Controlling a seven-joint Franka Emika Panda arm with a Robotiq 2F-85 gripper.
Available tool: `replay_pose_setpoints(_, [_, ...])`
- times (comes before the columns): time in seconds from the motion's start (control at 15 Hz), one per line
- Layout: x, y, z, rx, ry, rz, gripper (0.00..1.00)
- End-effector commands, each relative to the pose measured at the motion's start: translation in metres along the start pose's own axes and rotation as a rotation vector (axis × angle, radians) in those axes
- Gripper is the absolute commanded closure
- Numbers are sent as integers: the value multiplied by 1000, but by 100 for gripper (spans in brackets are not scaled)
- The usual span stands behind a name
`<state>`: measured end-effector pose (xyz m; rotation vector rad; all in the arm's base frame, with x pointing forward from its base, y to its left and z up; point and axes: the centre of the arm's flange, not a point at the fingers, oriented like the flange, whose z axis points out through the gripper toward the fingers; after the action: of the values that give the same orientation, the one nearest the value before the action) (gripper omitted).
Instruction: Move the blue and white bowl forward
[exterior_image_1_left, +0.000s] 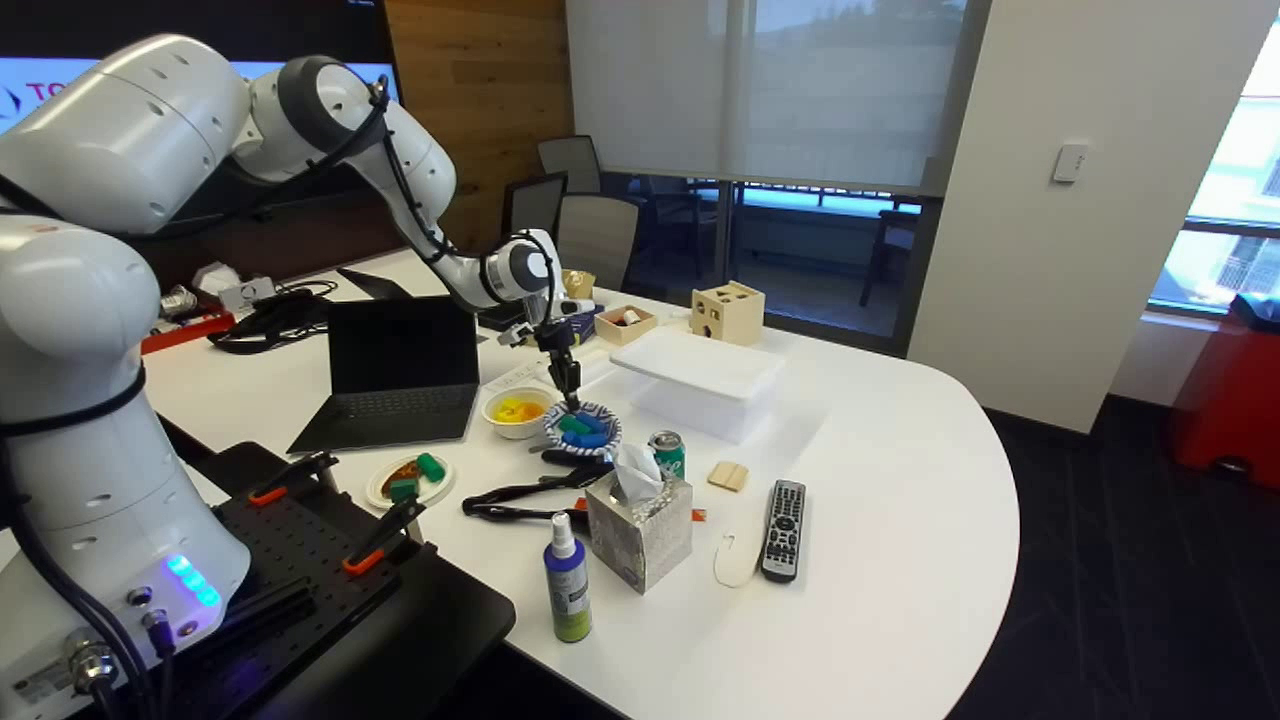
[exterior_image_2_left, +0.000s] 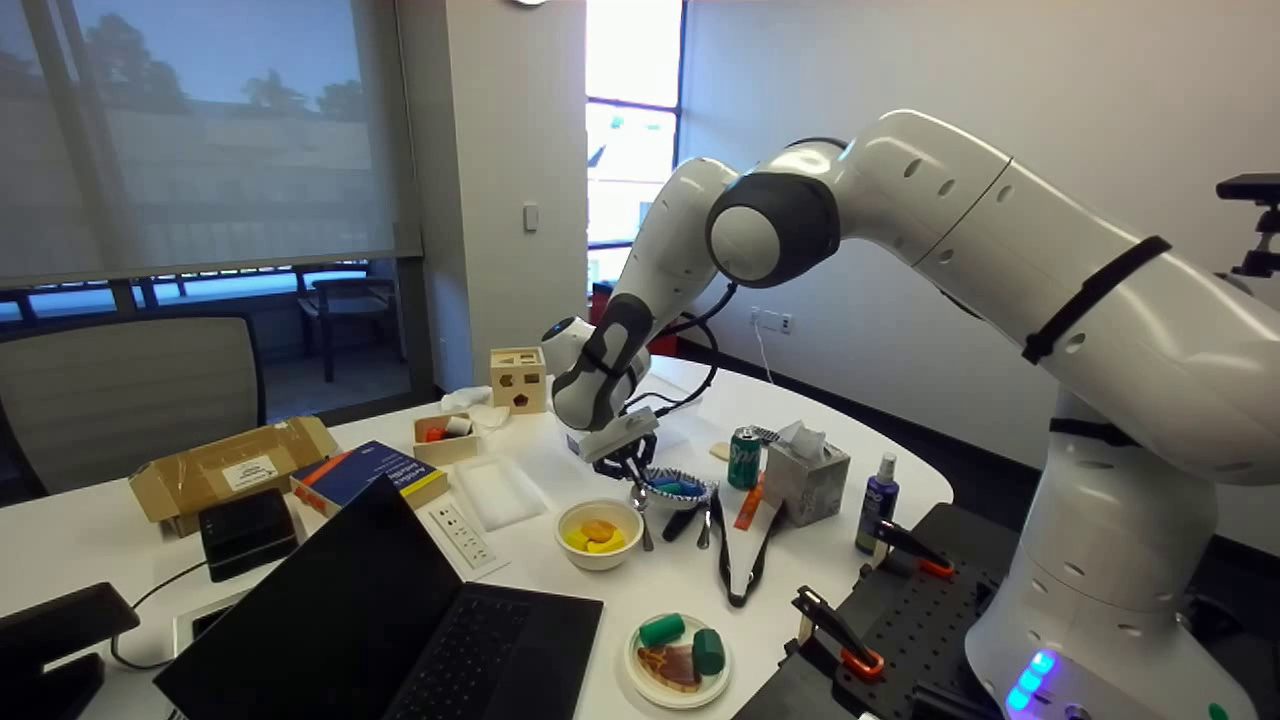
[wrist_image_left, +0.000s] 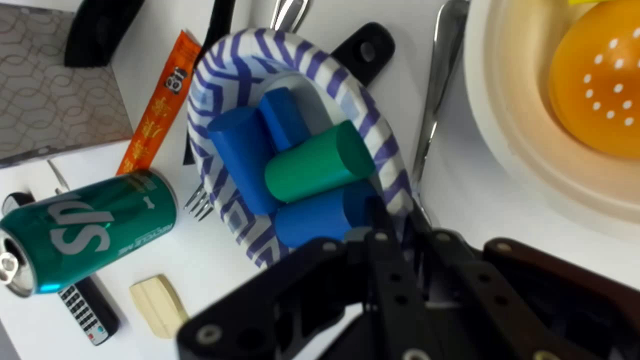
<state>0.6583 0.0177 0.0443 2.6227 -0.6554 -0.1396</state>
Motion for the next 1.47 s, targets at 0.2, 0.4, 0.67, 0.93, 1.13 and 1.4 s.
replay_pose_setpoints(0.2, [-50,-3,-14,-5,-50,98,97])
replay_pose_setpoints(0.4, [-76,-3,-7,-4,-85,150,97])
replay_pose_setpoints(0.67, [-109,2,3,-2,-128,226,97])
replay_pose_setpoints(0.93, [-129,0,11,15,-144,256,97])
replay_pose_setpoints(1.13, [-133,-5,16,25,-136,246,97])
replay_pose_setpoints(1.4, [-125,-6,15,41,-100,243,64])
